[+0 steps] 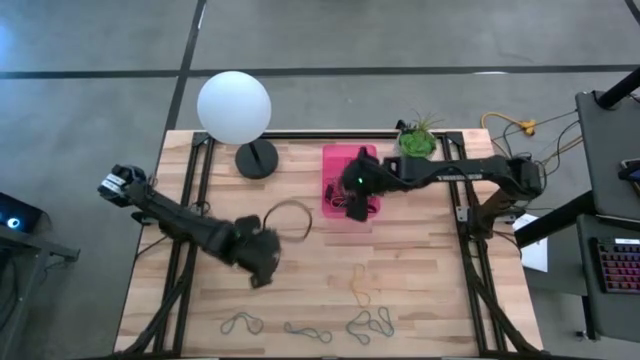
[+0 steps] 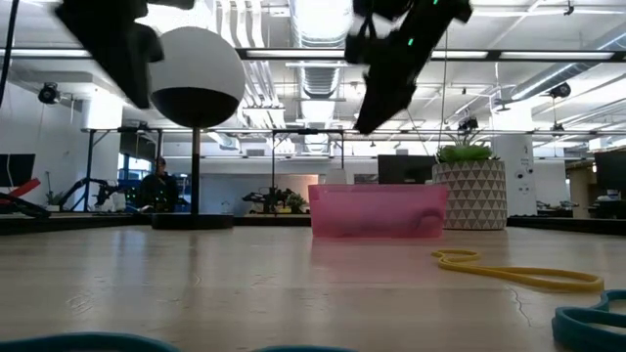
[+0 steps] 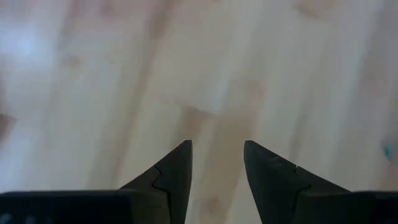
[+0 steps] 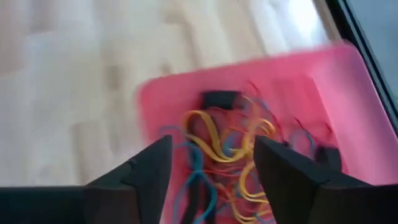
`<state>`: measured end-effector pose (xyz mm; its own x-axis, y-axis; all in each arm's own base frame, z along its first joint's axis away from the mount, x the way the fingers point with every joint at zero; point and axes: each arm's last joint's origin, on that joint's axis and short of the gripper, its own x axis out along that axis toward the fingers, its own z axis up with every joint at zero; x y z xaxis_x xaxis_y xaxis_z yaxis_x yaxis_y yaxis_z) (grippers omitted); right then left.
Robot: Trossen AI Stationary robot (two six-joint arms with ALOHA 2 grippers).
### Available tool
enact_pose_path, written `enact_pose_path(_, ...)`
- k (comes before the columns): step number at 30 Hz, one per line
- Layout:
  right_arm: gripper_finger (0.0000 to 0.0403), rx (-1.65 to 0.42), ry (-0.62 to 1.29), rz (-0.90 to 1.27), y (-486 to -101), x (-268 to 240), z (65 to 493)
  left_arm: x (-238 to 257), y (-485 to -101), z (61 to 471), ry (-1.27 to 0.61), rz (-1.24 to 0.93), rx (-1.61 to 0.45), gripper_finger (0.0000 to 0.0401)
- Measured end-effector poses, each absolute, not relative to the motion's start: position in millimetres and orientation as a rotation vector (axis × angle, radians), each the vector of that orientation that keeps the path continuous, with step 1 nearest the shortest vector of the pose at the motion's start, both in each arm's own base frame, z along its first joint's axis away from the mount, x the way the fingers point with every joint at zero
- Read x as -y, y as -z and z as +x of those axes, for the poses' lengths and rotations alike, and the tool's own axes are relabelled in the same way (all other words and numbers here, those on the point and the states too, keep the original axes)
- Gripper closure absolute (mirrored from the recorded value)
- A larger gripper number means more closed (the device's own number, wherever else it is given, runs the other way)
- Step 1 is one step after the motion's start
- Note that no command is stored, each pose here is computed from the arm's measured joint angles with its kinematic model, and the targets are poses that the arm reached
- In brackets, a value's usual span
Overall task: Pick and place rubber bands into bin
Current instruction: Put the blue rubber band into the pink bin
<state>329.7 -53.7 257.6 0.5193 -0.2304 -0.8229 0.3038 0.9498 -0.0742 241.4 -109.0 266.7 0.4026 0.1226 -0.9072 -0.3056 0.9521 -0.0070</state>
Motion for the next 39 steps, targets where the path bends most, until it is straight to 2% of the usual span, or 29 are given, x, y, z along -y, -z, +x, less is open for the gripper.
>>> enact_pose_path(4,0.0172,-0.953,0.219,-0.023,-270,28,325,149,-265,217,-0.064,-0.097,-1.193,0.0272)
enact_pose_path(7,0.0167,-0.954,0.198,-0.040,-273,17,322,182,-262,196,0.021,-0.093,-1.210,0.0272)
enact_pose_path(12,0.0165,-0.962,0.182,-0.055,-270,10,323,230,-243,170,0.059,-0.147,-1.233,0.0272)
enact_pose_path(18,0.0165,-0.973,0.197,-0.063,-263,11,327,265,-197,176,0.020,-0.175,-1.276,0.0272)
enact_pose_path(22,0.0167,-0.980,0.195,-0.063,-260,10,328,267,-173,178,-0.174,-0.267,-1.332,0.0272)
enact_pose_path(26,0.0167,-0.976,0.198,-0.060,-260,11,328,265,-168,177,-0.297,-0.352,-1.337,0.0272)
enact_pose_path(39,0.0167,-0.927,0.217,-0.017,-263,11,332,240,-152,160,-0.165,-0.392,-1.297,0.0272)
